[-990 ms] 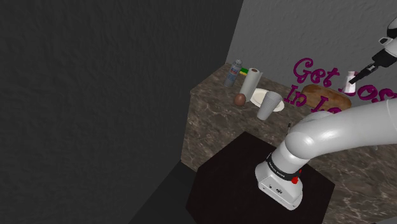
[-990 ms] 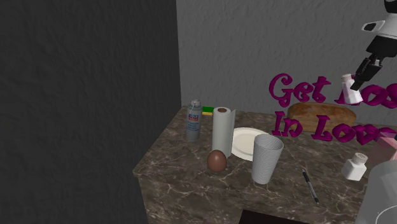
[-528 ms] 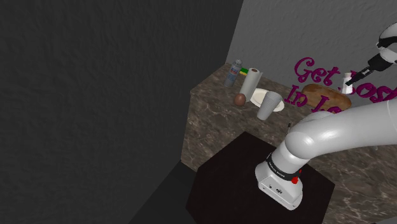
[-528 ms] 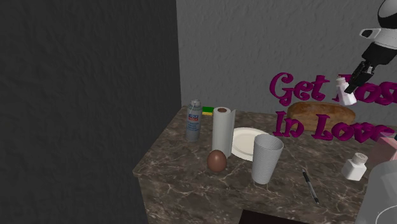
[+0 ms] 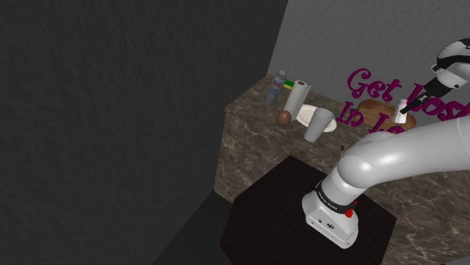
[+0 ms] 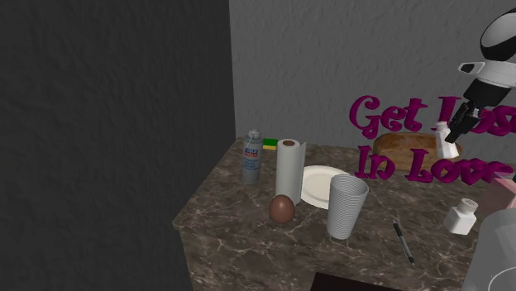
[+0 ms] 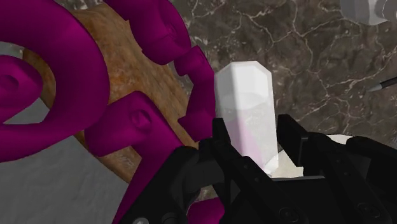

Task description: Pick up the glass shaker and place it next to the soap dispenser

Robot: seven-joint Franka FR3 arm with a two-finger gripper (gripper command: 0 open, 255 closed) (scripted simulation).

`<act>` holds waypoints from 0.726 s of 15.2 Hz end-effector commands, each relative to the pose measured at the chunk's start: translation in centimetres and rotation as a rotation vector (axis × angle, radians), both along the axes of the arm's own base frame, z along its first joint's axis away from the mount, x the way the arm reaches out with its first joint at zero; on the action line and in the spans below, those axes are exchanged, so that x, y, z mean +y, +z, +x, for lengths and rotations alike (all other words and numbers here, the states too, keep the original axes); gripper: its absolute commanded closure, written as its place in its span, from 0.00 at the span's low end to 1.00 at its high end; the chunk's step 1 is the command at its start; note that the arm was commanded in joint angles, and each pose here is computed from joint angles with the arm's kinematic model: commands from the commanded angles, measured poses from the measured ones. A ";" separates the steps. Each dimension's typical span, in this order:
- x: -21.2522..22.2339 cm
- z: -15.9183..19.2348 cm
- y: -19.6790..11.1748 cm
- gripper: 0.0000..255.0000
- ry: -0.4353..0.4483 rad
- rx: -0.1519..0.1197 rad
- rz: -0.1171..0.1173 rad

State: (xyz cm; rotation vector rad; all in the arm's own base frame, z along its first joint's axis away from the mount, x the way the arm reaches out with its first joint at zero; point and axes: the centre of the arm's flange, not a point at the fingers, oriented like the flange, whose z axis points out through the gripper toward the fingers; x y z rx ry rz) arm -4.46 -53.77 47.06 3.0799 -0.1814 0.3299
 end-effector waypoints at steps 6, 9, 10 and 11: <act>0.0 0.1 -3.7 1.00 0.000 0.000 0.001; 0.0 0.1 -5.3 1.00 0.000 0.000 0.001; 0.0 0.1 -5.8 1.00 0.000 0.000 0.001; 0.0 0.1 -6.4 1.00 0.000 0.000 0.001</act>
